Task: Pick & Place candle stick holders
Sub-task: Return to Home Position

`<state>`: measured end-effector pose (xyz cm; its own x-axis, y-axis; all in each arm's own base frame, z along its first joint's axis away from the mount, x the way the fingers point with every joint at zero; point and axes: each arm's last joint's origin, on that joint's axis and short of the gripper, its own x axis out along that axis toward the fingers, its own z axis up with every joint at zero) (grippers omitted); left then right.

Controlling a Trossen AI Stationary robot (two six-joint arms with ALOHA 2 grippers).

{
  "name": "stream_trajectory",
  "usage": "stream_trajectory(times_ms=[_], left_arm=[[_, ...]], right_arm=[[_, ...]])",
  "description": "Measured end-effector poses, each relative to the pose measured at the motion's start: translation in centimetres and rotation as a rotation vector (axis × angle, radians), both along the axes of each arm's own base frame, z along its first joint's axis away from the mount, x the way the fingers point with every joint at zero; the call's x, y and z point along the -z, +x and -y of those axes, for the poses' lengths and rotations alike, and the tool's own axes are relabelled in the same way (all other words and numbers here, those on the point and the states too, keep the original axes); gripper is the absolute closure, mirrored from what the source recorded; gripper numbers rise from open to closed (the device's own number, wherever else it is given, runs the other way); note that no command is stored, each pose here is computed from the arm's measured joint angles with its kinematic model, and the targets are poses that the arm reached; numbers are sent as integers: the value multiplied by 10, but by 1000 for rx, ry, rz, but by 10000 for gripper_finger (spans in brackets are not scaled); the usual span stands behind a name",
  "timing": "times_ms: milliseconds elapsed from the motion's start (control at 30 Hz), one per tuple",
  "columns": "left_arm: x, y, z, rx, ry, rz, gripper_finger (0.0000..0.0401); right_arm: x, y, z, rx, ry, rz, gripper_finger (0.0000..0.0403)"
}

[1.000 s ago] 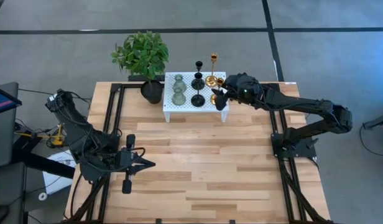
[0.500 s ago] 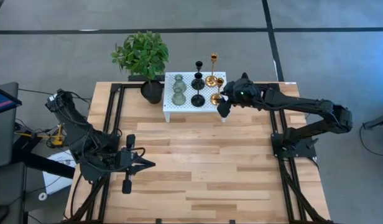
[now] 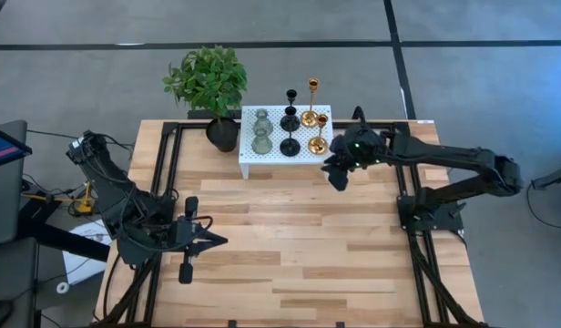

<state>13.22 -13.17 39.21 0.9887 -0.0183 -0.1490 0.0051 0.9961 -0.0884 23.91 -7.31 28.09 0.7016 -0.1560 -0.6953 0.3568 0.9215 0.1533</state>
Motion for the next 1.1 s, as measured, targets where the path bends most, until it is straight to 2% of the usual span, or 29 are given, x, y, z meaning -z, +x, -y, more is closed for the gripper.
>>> stream_trajectory(times_ms=[200, 267, 467, 733, 900, 1100], left_arm=[[0, 0, 0, 3, 2, 0, 397], [0, 0, 0, 6, 16, 1, 396], [-9, -2, -2, 87, 145, 57, 397], [-22, 13, -14, 177, 187, 169, 396], [-19, 28, -24, 125, 203, 155, 396], [-19, 31, -27, 104, 203, 151, 396]], right_arm=[[-19, -12, -25, -92, 12, 80, 373], [-26, -19, -33, -122, 5, 112, 395], [-52, -47, -51, -185, -22, 243, 401], [-82, -91, -68, -257, -52, 438, 401], [-93, -114, -75, -253, -100, 537, 402], [-98, -134, -83, -263, -143, 587, 402]])
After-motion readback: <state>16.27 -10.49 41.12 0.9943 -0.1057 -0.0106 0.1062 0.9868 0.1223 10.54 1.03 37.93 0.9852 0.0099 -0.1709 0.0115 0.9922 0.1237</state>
